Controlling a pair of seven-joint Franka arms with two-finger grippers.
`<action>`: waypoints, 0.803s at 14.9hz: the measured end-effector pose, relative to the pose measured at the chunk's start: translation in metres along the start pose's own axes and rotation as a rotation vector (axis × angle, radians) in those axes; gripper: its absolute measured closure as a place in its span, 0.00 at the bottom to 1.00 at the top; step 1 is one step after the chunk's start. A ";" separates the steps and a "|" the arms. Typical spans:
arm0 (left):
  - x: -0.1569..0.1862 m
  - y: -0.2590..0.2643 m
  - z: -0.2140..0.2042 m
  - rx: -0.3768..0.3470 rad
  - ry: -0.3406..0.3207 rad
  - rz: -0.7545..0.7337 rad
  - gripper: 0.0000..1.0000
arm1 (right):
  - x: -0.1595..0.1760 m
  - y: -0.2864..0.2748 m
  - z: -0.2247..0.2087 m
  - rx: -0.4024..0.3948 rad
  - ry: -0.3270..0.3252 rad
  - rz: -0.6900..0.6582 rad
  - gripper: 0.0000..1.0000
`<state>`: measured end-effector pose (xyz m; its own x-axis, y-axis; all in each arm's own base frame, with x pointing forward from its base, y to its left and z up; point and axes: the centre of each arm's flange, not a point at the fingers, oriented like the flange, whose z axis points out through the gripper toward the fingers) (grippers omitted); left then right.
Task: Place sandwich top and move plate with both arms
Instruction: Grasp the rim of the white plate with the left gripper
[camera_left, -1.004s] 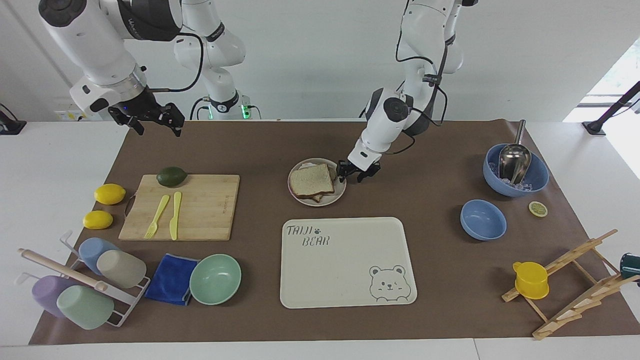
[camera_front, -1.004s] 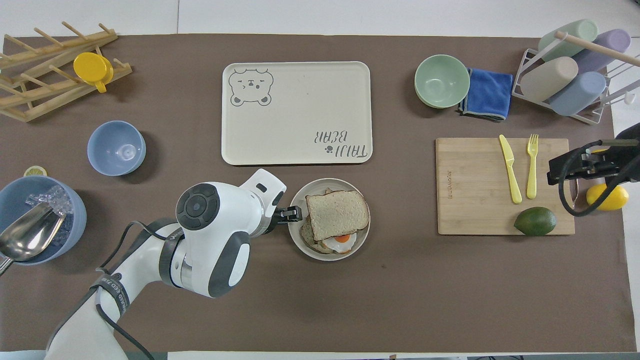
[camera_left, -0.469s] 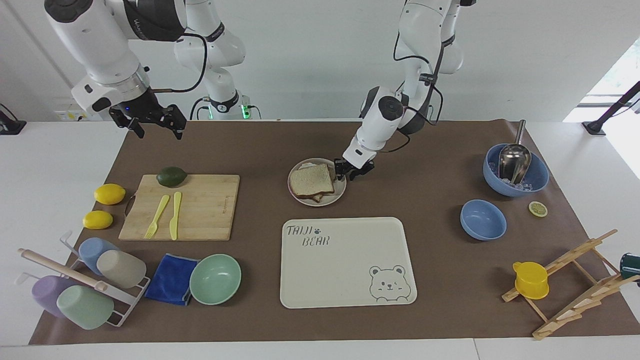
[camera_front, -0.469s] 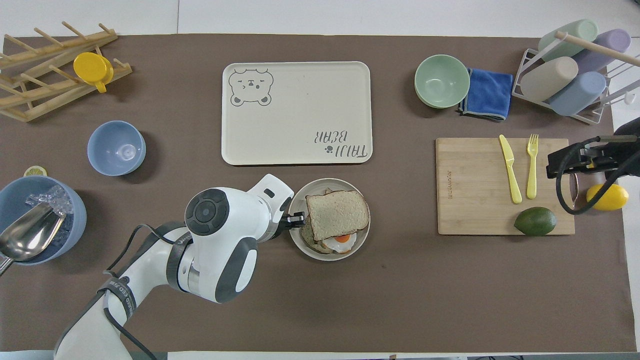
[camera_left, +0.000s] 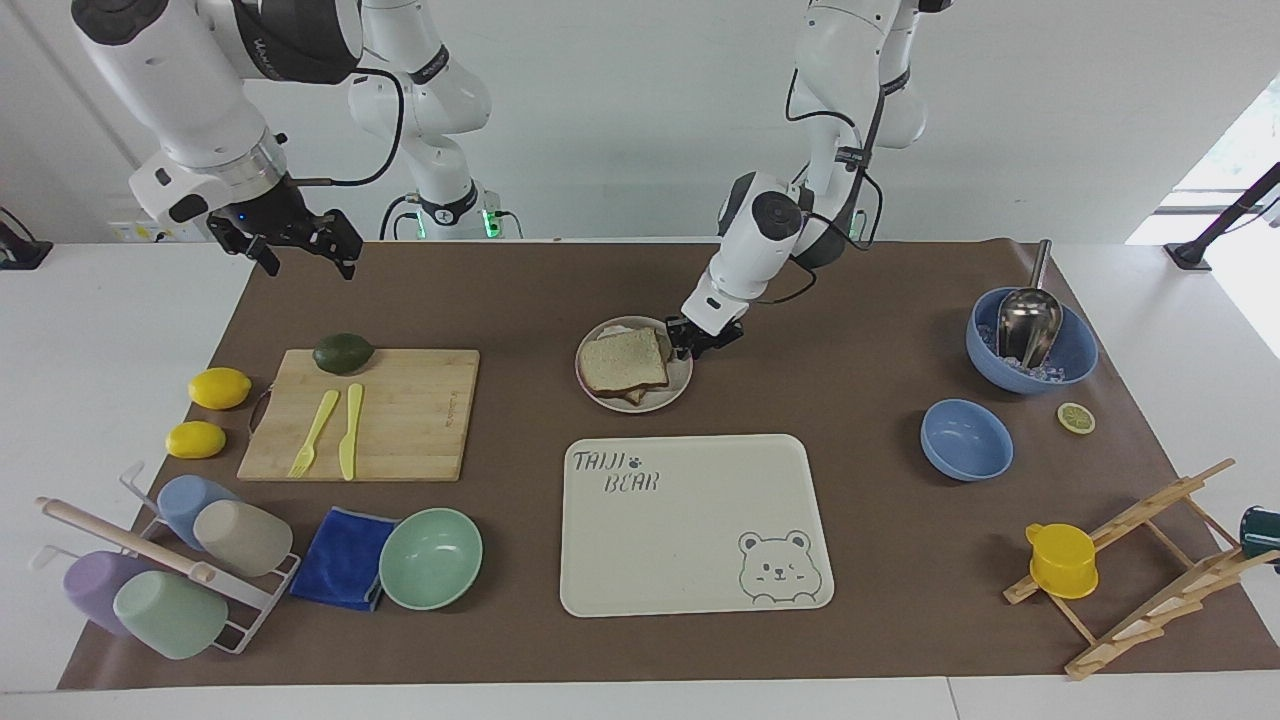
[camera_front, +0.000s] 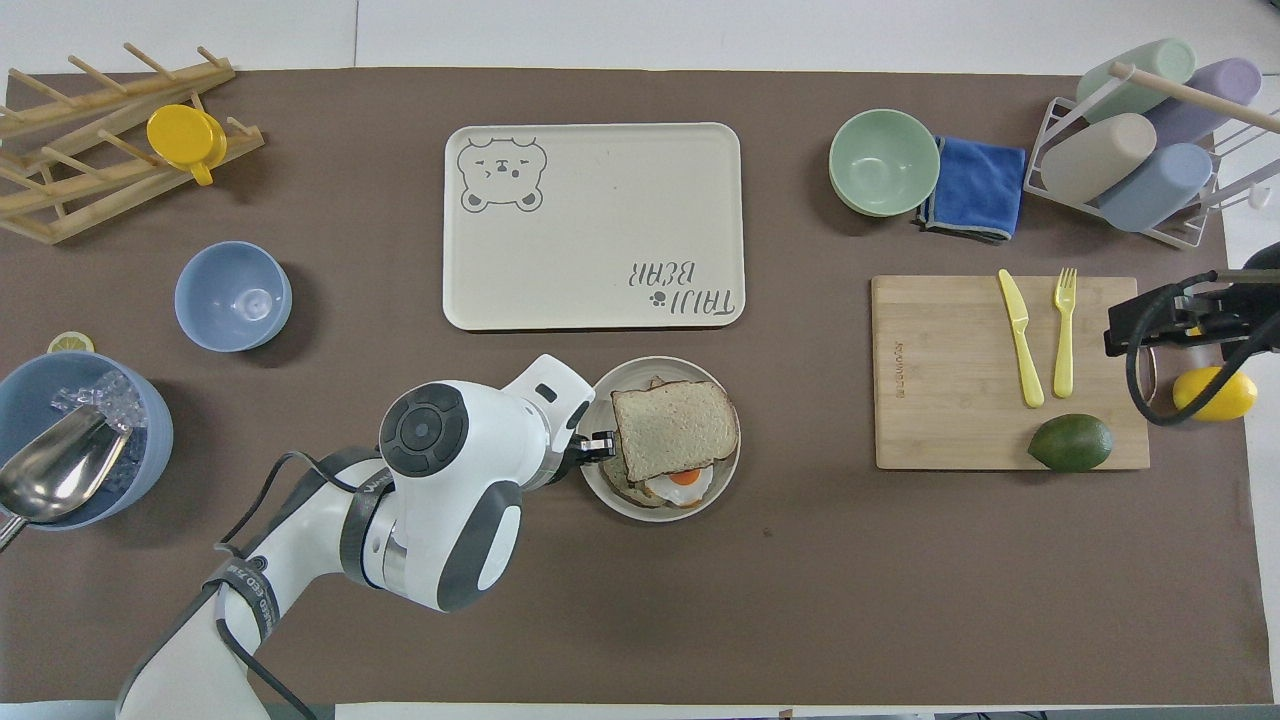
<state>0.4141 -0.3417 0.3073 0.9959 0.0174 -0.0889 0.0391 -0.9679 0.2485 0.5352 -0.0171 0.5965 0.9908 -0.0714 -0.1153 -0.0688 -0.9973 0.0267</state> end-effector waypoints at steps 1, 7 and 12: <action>-0.002 0.002 0.001 0.001 -0.002 0.004 0.78 | 0.000 -0.001 0.000 0.000 0.000 -0.001 0.00; -0.001 0.003 0.000 -0.005 0.002 0.001 0.96 | 0.000 0.001 0.000 0.000 0.000 0.002 0.00; 0.009 -0.001 -0.018 -0.010 -0.014 0.005 0.96 | 0.000 0.003 0.000 0.001 0.001 0.005 0.00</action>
<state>0.4248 -0.3361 0.3236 0.9949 0.0093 -0.1007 0.0352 -0.9653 0.2586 0.5348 -0.0196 0.5970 0.9905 -0.0761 -0.1141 -0.0735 -0.9969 0.0266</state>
